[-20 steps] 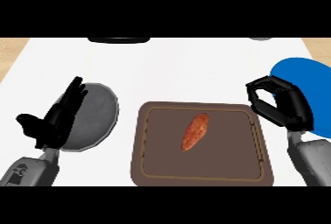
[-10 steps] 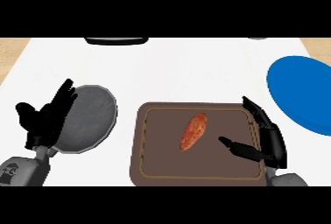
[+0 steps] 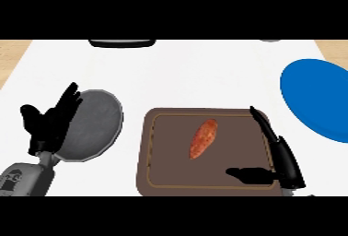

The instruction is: Pick the sweet potato from the tray and place it in the plate

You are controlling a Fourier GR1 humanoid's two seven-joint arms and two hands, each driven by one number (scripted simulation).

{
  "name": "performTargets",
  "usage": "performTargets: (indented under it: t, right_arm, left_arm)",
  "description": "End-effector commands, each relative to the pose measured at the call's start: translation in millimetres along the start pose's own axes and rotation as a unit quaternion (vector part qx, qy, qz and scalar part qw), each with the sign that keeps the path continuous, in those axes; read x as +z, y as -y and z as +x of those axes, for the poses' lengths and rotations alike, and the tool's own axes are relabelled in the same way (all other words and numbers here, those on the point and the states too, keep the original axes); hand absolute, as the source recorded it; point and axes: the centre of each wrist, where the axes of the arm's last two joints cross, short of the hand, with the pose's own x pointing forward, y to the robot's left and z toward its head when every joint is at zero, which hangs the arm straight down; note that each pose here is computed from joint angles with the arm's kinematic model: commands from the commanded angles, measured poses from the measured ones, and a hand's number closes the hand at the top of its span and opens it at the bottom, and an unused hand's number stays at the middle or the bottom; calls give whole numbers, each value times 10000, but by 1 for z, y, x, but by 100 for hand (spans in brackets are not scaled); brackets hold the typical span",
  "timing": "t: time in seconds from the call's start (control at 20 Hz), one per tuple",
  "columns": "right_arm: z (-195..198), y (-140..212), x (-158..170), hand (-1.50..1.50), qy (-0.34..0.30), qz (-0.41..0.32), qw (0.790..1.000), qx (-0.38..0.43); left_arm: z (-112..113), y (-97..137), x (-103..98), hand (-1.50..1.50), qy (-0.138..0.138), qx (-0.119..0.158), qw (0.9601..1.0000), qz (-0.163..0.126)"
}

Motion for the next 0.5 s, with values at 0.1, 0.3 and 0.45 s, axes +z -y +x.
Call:
performTargets:
  t: [0.1, 0.3, 0.45]
  right_arm:
    - [20, 11, -5, -150, -452, 634, 9958, 487]
    - [38, -7, -18, -150, -781, 1115, 9873, 823]
    - [57, -9, -19, -150, -949, 1147, 9806, 1278]
  left_arm:
    - [-5, 11, 4, 0, -25, 97, 9999, -78]
    - [6, 3, -3, 0, 8, -24, 10000, -24]
    - [-11, 10, 5, 0, 22, -53, 9999, -97]
